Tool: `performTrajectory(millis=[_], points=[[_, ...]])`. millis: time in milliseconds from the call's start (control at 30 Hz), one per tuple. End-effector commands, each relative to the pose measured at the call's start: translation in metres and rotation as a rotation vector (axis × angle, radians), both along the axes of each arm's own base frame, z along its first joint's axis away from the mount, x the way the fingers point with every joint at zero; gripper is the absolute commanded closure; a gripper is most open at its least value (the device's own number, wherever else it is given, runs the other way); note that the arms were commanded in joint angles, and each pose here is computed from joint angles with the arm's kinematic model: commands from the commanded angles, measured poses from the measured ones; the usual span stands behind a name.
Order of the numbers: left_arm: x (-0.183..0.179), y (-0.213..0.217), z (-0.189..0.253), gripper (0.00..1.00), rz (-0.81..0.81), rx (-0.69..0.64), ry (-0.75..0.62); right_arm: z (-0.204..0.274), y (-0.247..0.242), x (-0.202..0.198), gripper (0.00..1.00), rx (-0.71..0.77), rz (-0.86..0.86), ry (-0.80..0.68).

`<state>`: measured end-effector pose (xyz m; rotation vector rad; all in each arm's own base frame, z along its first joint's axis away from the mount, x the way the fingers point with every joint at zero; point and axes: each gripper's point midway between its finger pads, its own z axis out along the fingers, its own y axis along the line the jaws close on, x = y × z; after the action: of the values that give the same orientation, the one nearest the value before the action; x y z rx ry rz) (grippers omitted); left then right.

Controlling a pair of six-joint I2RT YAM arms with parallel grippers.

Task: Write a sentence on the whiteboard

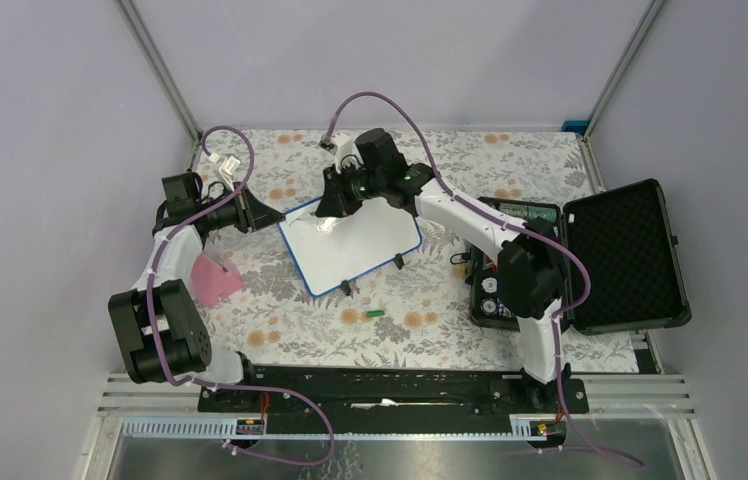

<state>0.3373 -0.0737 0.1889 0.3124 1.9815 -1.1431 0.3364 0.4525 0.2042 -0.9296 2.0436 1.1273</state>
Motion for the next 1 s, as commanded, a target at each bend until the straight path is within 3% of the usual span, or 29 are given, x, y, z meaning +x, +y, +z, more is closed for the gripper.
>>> performTrajectory(millis=[0,300,567,967], points=[[0.002,0.002,0.006,1.00,0.003,0.019,-0.028,0.008,-0.022,0.022,1.00,-0.010,-0.071,-0.039],[0.002,0.002,0.006,1.00,0.002,0.019,-0.028,0.014,-0.029,0.022,1.00,0.004,-0.062,-0.037],[0.001,0.002,0.009,1.00,0.001,0.020,-0.038,0.042,-0.021,-0.006,1.00,0.078,0.026,-0.050],[0.000,0.001,0.011,1.00,-0.001,0.022,-0.044,0.039,-0.008,-0.010,1.00,0.071,0.044,-0.054]])
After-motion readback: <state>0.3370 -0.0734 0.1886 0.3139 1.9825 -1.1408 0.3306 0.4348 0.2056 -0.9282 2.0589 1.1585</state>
